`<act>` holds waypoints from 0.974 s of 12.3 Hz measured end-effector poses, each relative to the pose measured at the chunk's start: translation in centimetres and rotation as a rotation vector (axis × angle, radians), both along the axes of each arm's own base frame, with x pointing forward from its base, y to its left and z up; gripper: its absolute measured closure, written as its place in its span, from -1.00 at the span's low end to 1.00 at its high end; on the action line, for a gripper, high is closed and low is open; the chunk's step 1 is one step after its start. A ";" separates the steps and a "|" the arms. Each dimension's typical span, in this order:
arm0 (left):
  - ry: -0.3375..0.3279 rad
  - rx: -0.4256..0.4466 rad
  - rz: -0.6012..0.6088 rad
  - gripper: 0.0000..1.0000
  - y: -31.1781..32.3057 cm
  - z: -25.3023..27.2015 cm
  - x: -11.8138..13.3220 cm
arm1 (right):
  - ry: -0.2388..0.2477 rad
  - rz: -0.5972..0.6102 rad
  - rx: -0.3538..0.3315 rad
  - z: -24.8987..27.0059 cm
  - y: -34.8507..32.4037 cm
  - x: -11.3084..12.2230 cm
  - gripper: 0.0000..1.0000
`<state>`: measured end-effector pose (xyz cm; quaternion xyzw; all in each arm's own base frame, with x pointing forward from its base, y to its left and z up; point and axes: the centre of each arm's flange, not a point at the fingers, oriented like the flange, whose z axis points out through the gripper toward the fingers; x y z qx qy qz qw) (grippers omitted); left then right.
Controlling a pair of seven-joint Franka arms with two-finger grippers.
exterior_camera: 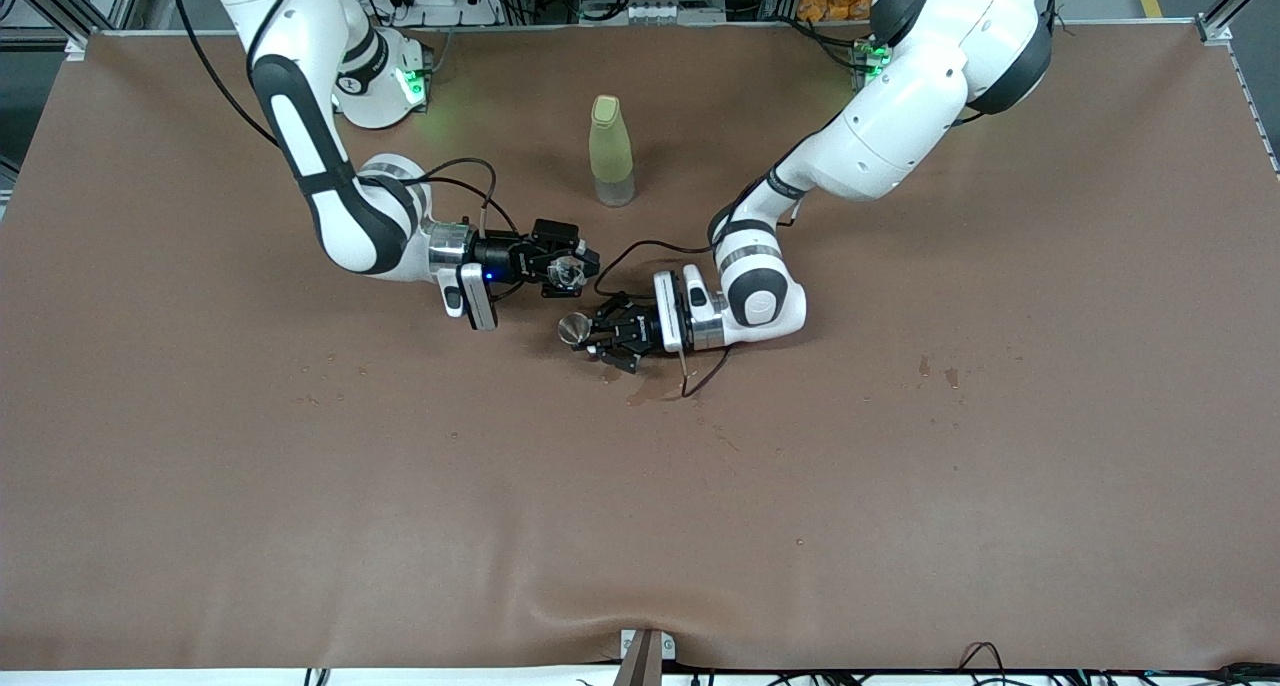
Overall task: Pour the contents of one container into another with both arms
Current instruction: 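Tilt the beaker with the right gripper, pouring into the jigger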
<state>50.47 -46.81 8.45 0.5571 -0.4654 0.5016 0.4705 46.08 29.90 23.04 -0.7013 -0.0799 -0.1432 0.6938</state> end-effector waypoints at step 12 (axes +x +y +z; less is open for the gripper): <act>0.037 -0.017 0.011 0.59 1.3 1.0 -1.0 | 0.232 0.005 0.032 0.9 0.4 0.5 0.66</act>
